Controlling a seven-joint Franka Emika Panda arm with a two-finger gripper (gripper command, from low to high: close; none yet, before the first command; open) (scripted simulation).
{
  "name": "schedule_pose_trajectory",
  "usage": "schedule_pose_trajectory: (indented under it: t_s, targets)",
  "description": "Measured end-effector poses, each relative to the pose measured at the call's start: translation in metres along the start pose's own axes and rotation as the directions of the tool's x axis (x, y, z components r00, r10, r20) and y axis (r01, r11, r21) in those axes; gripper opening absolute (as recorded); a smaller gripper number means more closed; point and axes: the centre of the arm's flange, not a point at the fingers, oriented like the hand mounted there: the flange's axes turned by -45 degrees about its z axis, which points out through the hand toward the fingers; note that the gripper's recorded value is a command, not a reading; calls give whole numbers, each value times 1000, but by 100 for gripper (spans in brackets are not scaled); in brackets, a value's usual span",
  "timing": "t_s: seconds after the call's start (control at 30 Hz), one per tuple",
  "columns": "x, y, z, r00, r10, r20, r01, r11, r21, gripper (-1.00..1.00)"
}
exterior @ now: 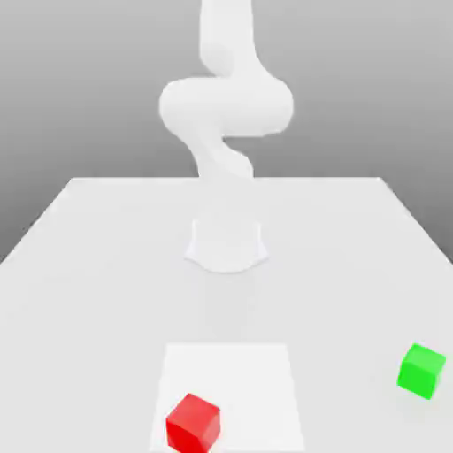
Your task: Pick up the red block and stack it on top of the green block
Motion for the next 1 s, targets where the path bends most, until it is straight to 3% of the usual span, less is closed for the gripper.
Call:
schedule_pose_trajectory:
  t_s: [0.3, 0.6, 0.83, 1.0]
  targets:
    - [-33, 12, 176, 957, 161, 242, -138, 984, -109, 0]
    - [-121, 34, 323, 832, 333, 443, -257, 940, -225, 0]
    - [-217, 43, 409, 686, 456, 568, -332, 890, -313, 0]
    - [-266, 44, 459, 664, 471, 580, -342, 882, -325, 0]
